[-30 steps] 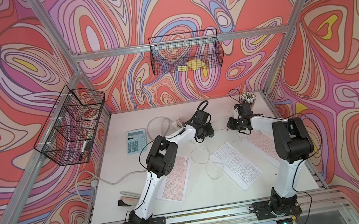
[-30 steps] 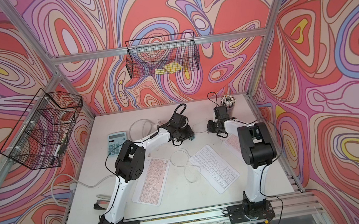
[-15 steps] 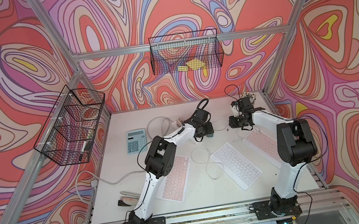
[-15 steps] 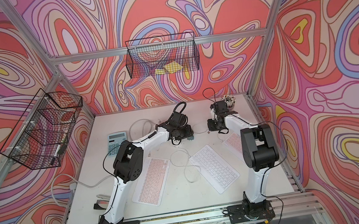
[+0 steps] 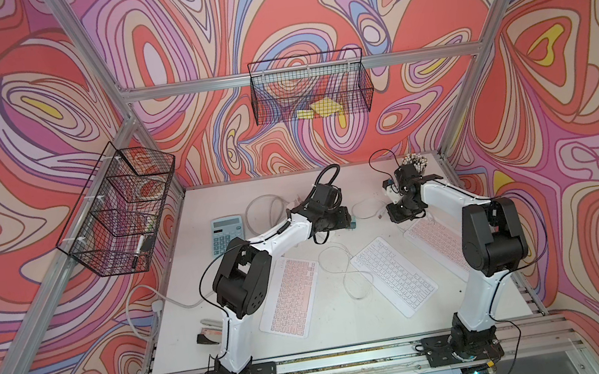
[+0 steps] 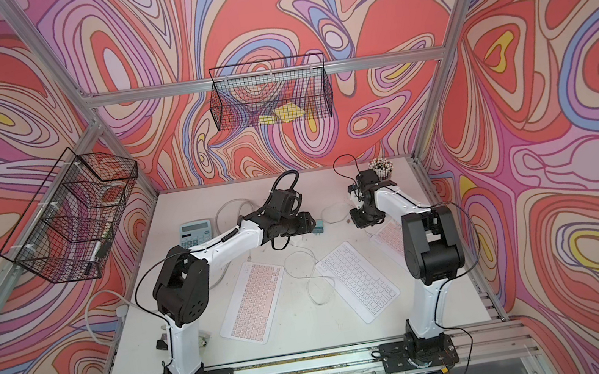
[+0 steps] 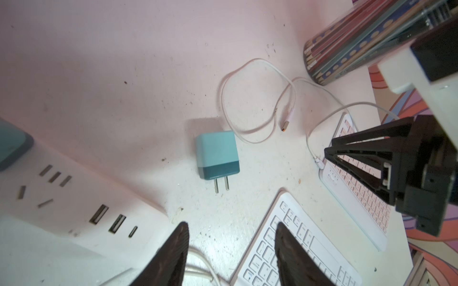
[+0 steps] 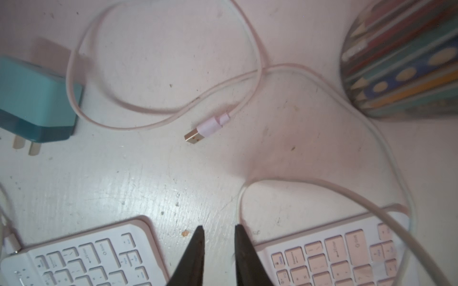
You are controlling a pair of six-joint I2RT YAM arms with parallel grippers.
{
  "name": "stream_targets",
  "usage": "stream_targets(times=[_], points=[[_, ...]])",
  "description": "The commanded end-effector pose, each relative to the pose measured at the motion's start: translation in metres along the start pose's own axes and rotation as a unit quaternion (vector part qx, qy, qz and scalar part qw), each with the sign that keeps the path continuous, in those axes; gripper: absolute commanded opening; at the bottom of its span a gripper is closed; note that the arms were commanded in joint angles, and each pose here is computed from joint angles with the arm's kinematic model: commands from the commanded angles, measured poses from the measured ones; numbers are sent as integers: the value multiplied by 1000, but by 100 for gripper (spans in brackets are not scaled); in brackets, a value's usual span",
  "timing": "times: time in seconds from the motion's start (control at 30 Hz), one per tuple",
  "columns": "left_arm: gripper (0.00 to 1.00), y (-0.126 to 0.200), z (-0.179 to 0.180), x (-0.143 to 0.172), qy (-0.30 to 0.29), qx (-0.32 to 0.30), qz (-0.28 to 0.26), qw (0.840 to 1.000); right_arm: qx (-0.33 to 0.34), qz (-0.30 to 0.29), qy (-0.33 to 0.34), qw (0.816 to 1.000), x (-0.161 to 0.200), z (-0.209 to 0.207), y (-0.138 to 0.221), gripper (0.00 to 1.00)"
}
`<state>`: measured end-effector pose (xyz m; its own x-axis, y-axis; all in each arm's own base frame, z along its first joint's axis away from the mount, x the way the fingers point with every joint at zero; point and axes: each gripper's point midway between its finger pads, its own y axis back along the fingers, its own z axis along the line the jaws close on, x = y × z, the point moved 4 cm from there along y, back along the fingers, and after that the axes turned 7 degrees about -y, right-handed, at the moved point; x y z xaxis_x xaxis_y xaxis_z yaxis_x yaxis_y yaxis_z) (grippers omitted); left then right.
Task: Unplug the wireless keyboard
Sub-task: Place the power cord at the center of the board.
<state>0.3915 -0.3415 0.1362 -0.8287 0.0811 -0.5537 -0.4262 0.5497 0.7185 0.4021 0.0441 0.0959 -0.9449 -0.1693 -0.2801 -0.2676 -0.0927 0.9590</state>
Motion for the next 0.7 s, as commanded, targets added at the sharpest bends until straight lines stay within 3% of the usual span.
stream_targets(times=[0.0,0.67], points=[[56,7,-13,-3,-28,45,-24,998,20,40,30,999,11,-4,-7,25],[55,9,-10,18,-39,78,-32,996,42,100,63,992,28,-14,-42,25]])
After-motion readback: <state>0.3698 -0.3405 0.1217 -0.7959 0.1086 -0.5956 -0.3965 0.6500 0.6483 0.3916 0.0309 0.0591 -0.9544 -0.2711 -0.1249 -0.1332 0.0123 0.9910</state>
